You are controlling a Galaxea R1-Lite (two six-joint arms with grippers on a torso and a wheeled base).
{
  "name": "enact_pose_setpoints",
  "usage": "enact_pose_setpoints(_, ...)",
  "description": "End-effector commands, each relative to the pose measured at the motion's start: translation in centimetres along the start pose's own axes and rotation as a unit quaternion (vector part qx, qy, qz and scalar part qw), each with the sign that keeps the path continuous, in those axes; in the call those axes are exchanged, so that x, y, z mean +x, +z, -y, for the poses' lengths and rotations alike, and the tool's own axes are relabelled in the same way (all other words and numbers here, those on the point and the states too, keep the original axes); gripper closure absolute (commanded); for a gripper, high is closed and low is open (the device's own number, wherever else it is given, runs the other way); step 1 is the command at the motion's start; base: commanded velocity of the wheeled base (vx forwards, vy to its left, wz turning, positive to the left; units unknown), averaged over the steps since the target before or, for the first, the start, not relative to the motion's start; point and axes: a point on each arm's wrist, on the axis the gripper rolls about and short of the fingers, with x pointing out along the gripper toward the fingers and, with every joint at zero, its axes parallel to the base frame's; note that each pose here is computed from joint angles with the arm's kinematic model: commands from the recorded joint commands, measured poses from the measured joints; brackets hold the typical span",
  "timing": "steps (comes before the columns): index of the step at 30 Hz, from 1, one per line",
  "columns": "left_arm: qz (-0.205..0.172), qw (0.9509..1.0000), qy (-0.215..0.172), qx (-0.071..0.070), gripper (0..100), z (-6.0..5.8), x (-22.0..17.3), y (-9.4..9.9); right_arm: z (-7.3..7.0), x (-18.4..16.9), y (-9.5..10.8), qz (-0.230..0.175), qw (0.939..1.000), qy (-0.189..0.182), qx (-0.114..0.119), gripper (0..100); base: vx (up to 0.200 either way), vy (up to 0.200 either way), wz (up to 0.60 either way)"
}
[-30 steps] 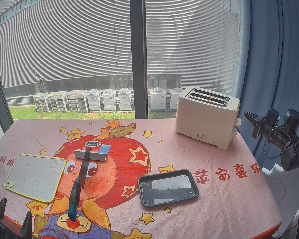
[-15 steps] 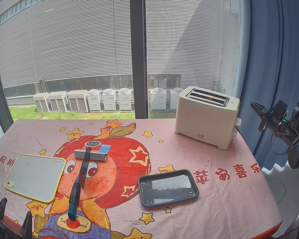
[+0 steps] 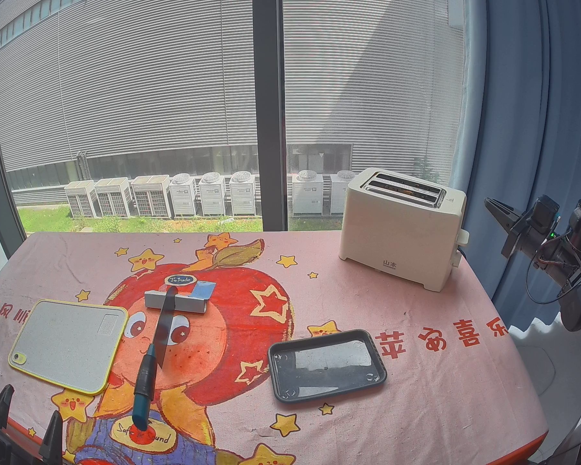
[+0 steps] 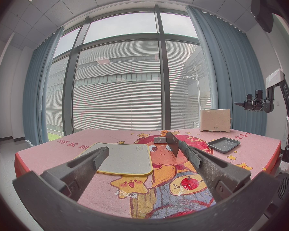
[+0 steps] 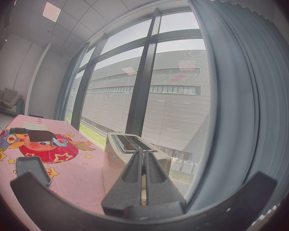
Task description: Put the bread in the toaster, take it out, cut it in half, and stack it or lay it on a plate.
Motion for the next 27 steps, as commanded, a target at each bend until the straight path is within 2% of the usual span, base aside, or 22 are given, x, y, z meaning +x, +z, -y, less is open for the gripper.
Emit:
enact_pose_setpoints(1, -0.001, 1.0, -0.001, 0.0, 0, 0.0, 0.01, -0.53, 0.01, -0.11, 0.09, 0.001, 1.0, -0.001, -0.001, 100, 0.0, 0.0, 0.0)
enact_pose_setpoints(27, 0.0, 1.0, 0.0, 0.0, 0, 0.0, 0.01, -0.51, -0.41, -0.33, -0.05, -0.004, 1.0, 0.003, 0.002, 100, 0.0, 0.0, 0.0)
